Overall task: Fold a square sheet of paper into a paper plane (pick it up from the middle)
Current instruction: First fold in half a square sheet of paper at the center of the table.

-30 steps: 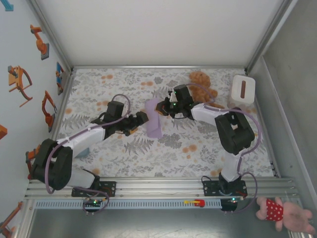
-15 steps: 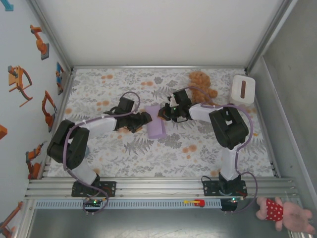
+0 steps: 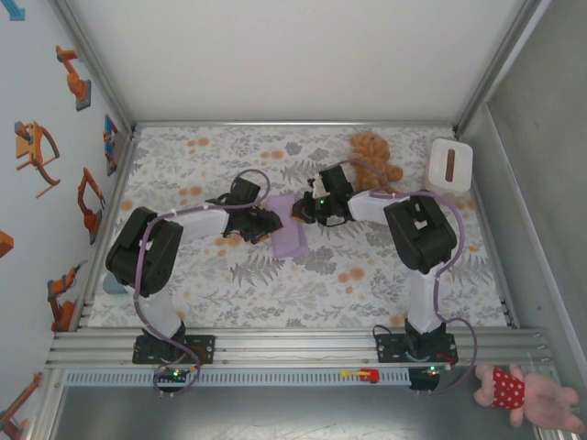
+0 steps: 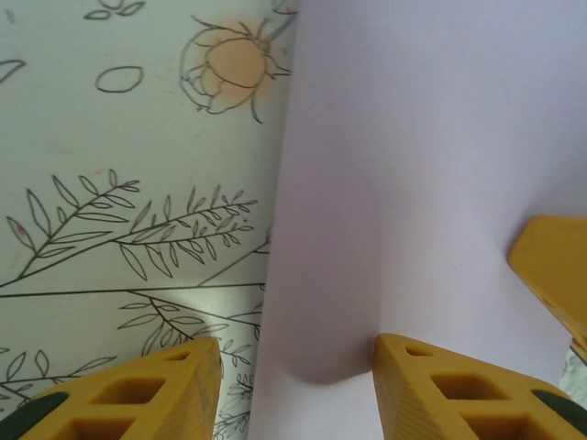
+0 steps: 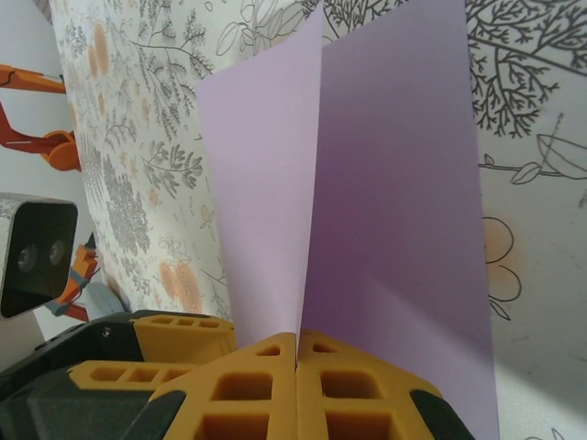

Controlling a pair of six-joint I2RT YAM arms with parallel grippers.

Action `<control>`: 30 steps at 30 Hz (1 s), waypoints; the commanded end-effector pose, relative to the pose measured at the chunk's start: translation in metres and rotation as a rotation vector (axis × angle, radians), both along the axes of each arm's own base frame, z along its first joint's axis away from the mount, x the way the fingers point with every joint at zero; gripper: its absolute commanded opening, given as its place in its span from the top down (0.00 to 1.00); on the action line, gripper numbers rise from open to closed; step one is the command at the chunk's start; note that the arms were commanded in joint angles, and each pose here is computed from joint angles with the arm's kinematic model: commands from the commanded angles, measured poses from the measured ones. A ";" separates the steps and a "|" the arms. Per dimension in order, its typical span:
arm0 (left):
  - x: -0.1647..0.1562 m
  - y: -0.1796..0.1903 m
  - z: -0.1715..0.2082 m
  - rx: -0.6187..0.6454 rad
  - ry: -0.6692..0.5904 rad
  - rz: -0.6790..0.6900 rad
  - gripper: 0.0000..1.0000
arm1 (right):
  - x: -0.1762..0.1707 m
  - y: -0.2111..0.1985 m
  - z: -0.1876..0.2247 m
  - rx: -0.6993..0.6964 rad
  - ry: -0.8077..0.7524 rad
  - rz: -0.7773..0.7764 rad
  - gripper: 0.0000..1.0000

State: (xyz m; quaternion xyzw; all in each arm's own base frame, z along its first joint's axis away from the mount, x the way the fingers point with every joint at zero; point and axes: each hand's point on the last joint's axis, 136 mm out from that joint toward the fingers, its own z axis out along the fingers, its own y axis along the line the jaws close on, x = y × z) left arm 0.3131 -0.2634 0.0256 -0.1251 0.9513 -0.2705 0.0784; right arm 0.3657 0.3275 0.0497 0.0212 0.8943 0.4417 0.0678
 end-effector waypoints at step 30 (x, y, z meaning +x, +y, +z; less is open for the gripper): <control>-0.052 0.040 -0.087 0.436 0.373 0.072 0.54 | 0.008 -0.067 0.021 -0.245 -0.127 -0.047 0.66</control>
